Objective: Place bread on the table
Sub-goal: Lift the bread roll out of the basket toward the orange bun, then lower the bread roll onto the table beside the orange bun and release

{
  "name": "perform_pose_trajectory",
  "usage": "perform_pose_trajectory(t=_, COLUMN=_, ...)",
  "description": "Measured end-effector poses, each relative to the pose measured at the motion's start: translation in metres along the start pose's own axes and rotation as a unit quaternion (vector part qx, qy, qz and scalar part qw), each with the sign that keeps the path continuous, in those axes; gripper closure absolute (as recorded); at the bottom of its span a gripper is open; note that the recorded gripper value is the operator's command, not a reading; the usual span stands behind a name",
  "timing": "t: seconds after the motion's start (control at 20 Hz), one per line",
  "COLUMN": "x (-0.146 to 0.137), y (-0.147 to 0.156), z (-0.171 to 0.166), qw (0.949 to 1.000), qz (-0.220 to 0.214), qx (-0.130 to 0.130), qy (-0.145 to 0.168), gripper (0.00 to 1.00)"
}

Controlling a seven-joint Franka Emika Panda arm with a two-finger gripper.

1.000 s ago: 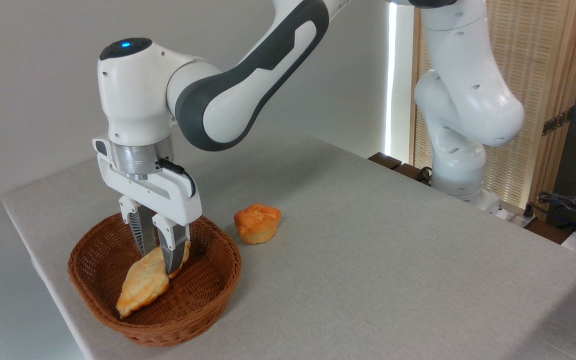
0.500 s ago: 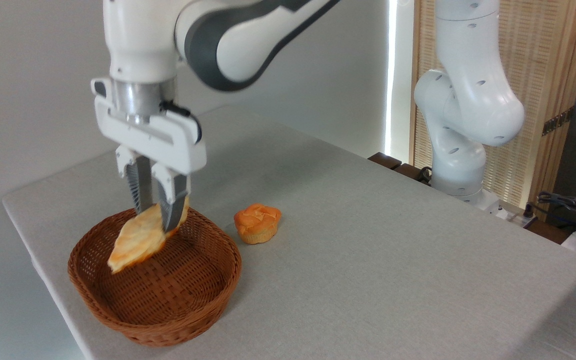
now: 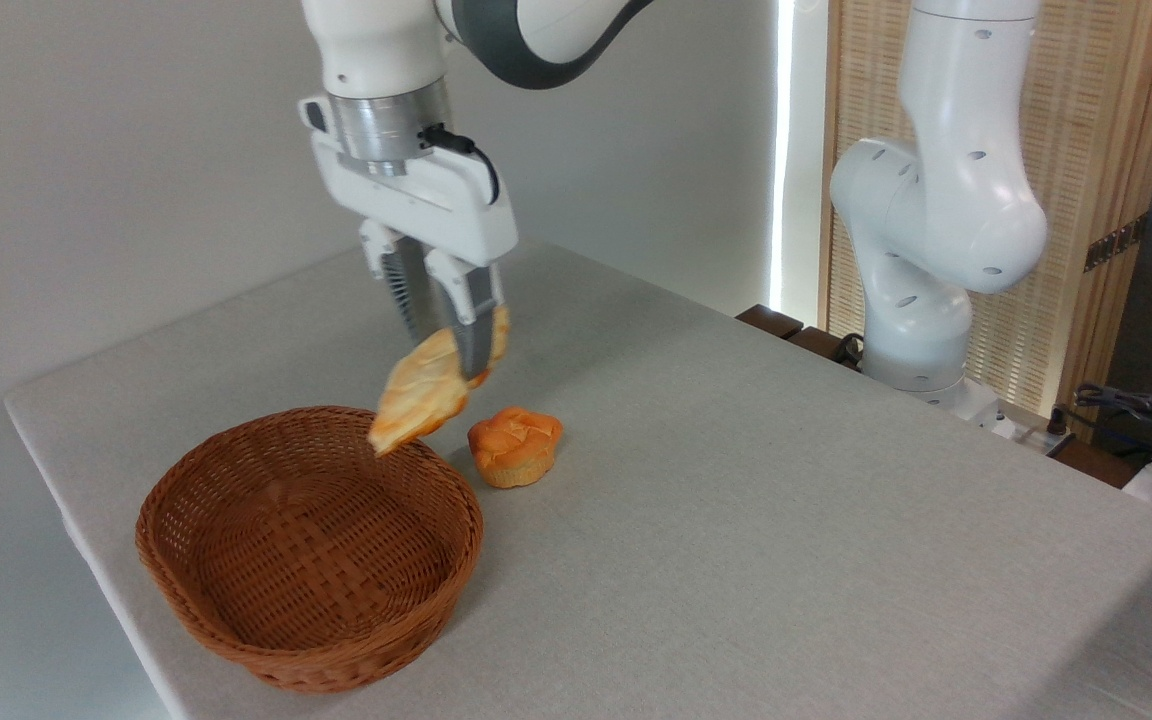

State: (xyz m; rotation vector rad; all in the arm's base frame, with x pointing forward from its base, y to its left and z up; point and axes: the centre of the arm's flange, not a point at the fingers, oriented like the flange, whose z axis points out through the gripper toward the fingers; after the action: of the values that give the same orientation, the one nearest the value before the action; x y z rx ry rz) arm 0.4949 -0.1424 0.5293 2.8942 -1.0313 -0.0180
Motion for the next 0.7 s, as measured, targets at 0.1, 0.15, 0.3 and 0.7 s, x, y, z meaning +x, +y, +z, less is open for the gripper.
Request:
perform_pose_trajectory(t=0.1, x=-0.006, y=0.019, z=0.014, qw=0.9993, qz=0.016, qx=-0.013, qy=-0.030, gripper=0.00)
perform_pose_trajectory(t=0.15, x=-0.007, y=0.028, z=0.022, qw=0.9986, qz=0.024, qx=-0.017, qy=-0.043, gripper=0.00)
perform_pose_trajectory(t=0.3, x=-0.007, y=0.049, z=0.049, qw=0.9961, qz=0.044, qx=-0.027, qy=-0.072, gripper=0.00)
perform_pose_trajectory(t=0.7, x=0.002, y=0.064, z=0.074, qw=0.9932, qz=0.065, qx=-0.031, qy=-0.091, gripper=0.00)
